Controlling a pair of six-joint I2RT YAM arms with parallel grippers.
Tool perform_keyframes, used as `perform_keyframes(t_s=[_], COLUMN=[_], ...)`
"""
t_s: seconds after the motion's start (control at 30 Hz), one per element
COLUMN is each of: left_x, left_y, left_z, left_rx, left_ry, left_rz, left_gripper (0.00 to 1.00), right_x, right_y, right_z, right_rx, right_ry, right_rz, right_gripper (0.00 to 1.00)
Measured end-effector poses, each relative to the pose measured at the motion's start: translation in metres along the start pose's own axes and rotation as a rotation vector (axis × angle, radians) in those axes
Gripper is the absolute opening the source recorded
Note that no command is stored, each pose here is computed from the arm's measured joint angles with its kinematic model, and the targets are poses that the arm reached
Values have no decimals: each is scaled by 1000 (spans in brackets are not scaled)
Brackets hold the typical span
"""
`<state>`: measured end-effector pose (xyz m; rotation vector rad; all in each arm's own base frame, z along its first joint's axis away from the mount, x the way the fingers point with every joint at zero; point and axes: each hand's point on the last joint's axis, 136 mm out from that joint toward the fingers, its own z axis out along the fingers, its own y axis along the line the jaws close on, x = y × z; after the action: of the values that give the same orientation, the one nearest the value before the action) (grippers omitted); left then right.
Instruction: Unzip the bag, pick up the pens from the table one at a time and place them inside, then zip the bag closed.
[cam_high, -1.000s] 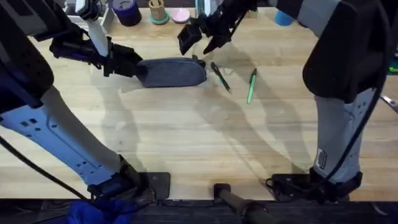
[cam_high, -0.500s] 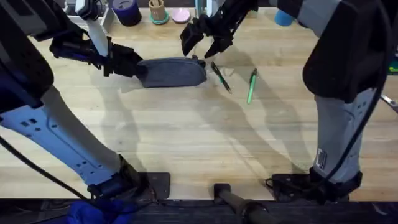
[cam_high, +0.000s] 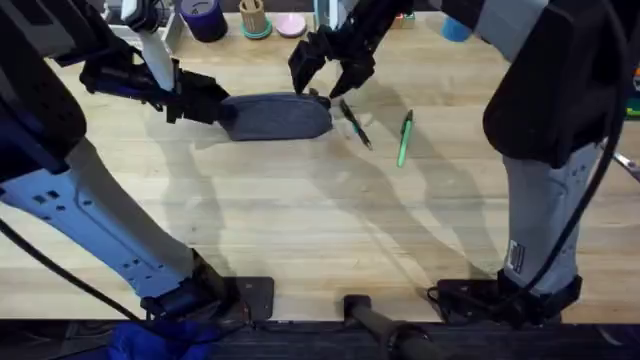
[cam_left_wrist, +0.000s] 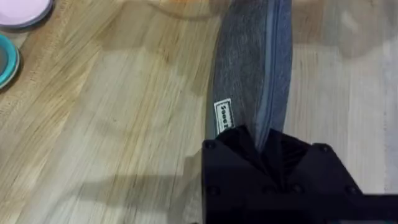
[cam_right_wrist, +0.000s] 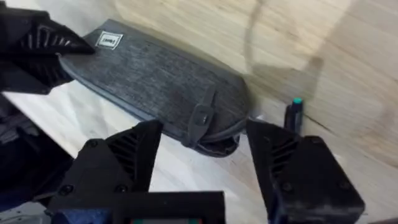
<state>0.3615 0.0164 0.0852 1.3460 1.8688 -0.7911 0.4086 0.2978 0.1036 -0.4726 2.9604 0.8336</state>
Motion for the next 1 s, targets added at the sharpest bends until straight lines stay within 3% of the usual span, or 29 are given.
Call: perform_keyframes(t_s=[0.53,0.67,0.9,1.0], left_x=[0,0,0,0], left_y=[0,0,0,0], left_z=[0,0,0,0], left_rx=[0,0,0,0], left_ry=[0,0,0,0], left_rz=[0,0,0,0], left_gripper=[42,42,42,42], right_x=[-2,-2,-1,-1], right_y=[9,9,10,11], right_z=[3,3,4,4], right_rx=[40,43,43,42], right_ry=[-15,-16,-14,-14], right_rz=[-21,-18,-17,-17], right_gripper=[732,582,462,350])
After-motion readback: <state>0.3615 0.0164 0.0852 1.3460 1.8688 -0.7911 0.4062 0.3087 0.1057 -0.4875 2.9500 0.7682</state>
